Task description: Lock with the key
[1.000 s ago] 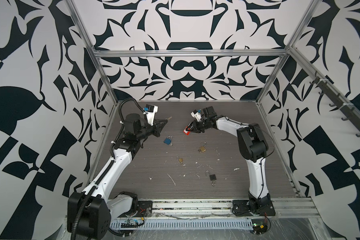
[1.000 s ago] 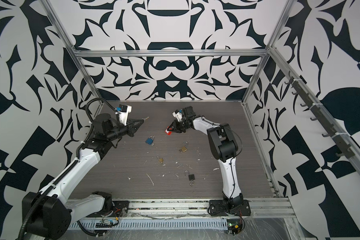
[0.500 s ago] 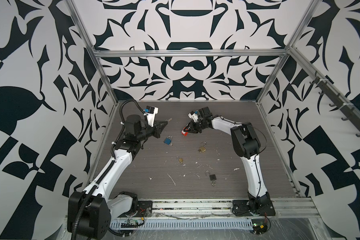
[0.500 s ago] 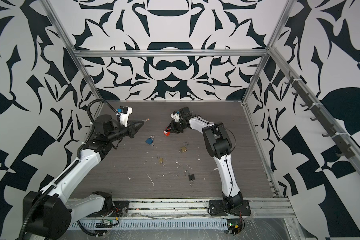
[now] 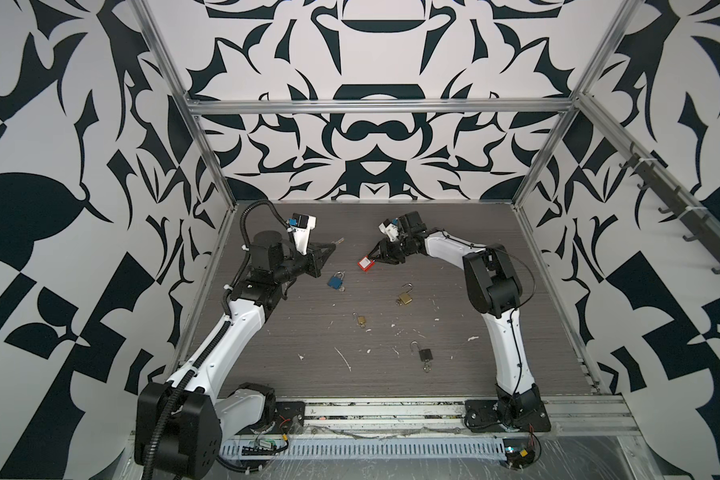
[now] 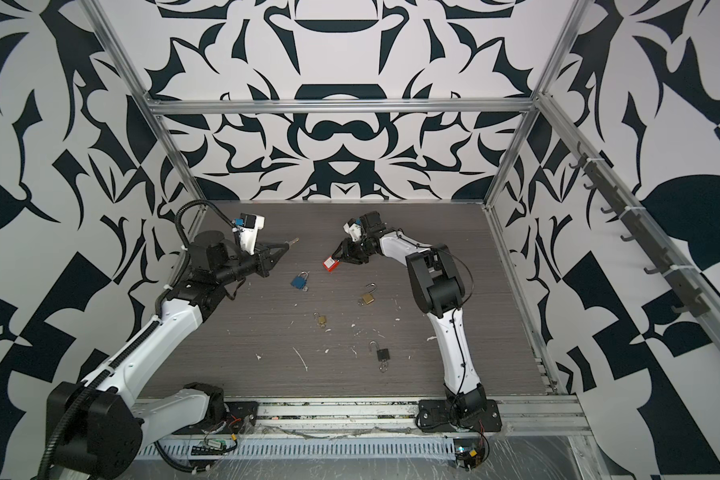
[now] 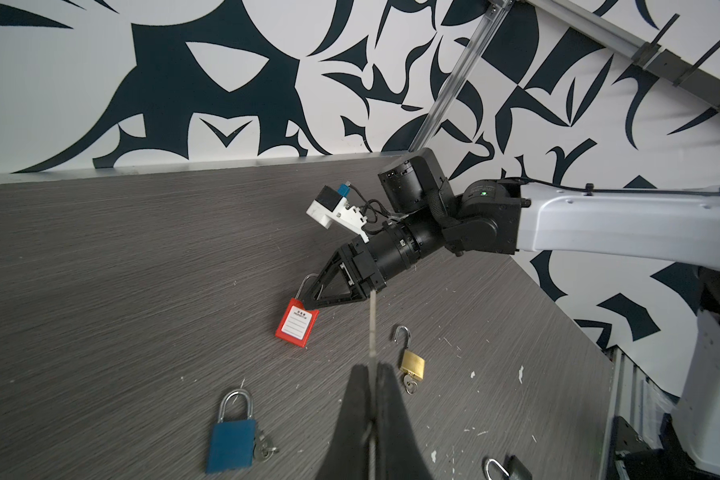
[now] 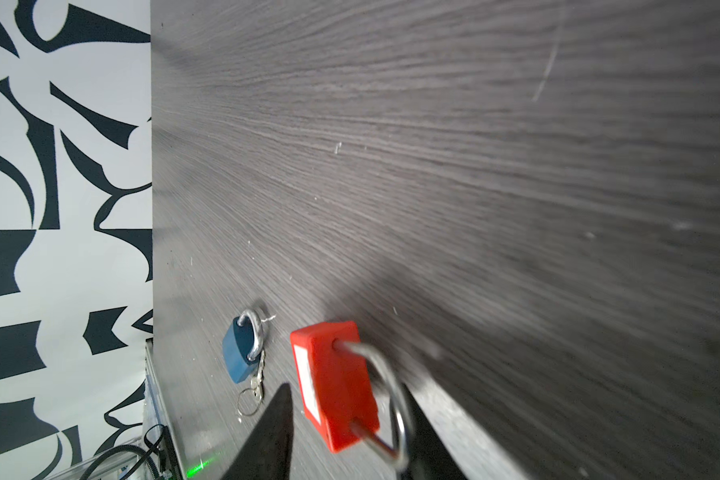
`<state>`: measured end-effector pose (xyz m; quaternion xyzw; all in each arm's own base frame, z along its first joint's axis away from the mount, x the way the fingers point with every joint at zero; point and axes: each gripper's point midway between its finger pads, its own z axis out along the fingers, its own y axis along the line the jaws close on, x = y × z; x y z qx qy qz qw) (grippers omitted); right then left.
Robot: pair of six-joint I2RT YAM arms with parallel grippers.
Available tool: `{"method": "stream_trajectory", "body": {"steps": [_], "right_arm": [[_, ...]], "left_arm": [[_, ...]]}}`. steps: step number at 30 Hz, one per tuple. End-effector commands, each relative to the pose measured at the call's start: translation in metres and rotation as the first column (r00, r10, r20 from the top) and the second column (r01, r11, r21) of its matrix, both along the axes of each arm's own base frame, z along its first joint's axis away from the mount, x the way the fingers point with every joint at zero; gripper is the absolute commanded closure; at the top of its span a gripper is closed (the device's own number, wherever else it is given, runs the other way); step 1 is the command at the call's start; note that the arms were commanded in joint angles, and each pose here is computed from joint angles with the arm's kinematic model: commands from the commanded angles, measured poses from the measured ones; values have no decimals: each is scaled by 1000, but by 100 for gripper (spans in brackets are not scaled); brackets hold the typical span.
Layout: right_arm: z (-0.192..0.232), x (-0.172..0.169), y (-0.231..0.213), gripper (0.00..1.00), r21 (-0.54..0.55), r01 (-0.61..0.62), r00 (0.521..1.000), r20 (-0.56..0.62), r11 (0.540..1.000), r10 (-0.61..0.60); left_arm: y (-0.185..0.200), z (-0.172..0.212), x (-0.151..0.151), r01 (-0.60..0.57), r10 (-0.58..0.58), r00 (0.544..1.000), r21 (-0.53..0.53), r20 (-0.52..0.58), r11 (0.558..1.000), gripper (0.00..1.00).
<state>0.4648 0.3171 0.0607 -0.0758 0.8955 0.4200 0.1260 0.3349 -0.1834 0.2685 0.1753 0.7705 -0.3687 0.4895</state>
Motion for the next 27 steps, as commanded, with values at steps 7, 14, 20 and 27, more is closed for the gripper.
{"method": "stream_trajectory", "body": {"steps": [7, 14, 20, 27], "right_arm": [[104, 4, -44, 59, 86, 45, 978, 197, 995, -62], [166, -40, -43, 58, 187, -101, 951, 308, 977, 40], [214, -107, -35, 55, 312, -293, 894, 424, 904, 143], [226, -123, -26, 51, 433, -158, 904, 425, 887, -46]], "left_arm": [[-11, 8, -4, 56, -56, 998, -24, -3, 998, 100], [-34, 7, -9, 176, -177, 984, -22, -33, 984, 100], [-49, -2, 1, 193, -199, 976, -64, -94, 979, 100], [-63, -1, 22, 72, -124, 980, -299, -158, 951, 100]]}}
